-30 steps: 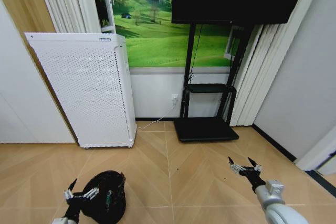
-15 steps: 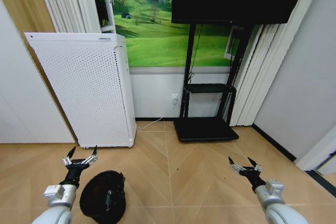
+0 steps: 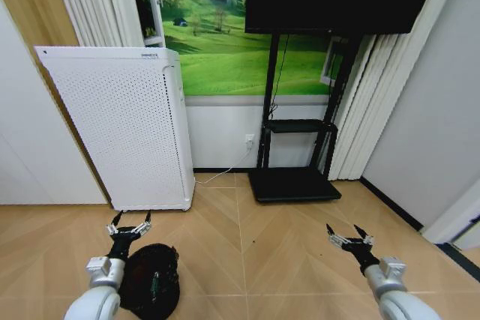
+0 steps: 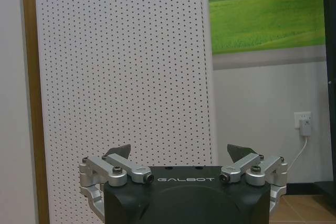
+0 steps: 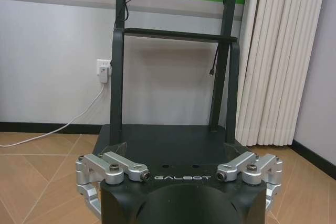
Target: Pick up the trash bin and place the garbage on the floor into it.
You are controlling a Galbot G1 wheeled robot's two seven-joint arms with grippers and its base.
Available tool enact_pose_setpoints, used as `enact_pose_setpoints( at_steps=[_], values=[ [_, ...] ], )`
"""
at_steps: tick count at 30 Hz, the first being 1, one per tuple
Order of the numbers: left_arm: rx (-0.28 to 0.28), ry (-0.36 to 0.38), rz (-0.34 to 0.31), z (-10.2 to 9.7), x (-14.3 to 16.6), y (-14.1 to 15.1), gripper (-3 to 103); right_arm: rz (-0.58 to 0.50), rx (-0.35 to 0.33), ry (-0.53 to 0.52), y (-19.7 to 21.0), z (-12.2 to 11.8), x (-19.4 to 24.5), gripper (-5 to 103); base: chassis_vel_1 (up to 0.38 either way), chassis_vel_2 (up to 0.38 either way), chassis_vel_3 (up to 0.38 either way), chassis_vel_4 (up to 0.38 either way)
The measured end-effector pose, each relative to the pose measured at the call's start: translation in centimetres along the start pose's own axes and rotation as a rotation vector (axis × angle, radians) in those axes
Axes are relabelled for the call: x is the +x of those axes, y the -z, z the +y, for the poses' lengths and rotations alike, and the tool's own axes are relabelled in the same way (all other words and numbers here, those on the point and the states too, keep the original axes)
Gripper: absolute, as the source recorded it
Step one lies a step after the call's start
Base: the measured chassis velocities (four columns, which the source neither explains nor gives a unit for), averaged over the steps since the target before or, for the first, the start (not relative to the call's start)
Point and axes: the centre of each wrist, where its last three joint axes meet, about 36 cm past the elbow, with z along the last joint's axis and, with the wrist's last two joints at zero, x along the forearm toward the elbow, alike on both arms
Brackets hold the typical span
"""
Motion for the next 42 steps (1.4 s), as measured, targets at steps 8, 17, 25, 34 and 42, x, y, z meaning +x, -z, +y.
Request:
enact_pose_setpoints(
  at_steps=[8, 17, 25, 34, 42],
  values=[
    [-0.001, 0.001, 0.002, 0.02, 0.06, -0.03, 100, 0.0, 0.0, 0.0, 0.0, 0.0, 0.0, 100, 0.0, 0.0, 0.0, 0.0],
    [-0.001, 0.002, 0.002, 0.03, 0.08, -0.04, 100, 0.0, 0.0, 0.0, 0.0, 0.0, 0.0, 100, 0.0, 0.0, 0.0, 0.0],
    [-0.001, 0.002, 0.002, 0.05, 0.09, -0.04, 100, 0.0, 0.0, 0.0, 0.0, 0.0, 0.0, 100, 0.0, 0.0, 0.0, 0.0],
    [-0.001, 0.002, 0.002, 0.04, 0.11, -0.04, 100, 0.0, 0.0, 0.0, 0.0, 0.0, 0.0, 100, -0.083, -0.072, 0.081, 0.079],
    [-0.001, 0.002, 0.002, 0.05, 0.11, -0.04, 100, 0.0, 0.0, 0.0, 0.0, 0.0, 0.0, 100, -0.012, -0.022, 0.017, 0.03]
  ],
)
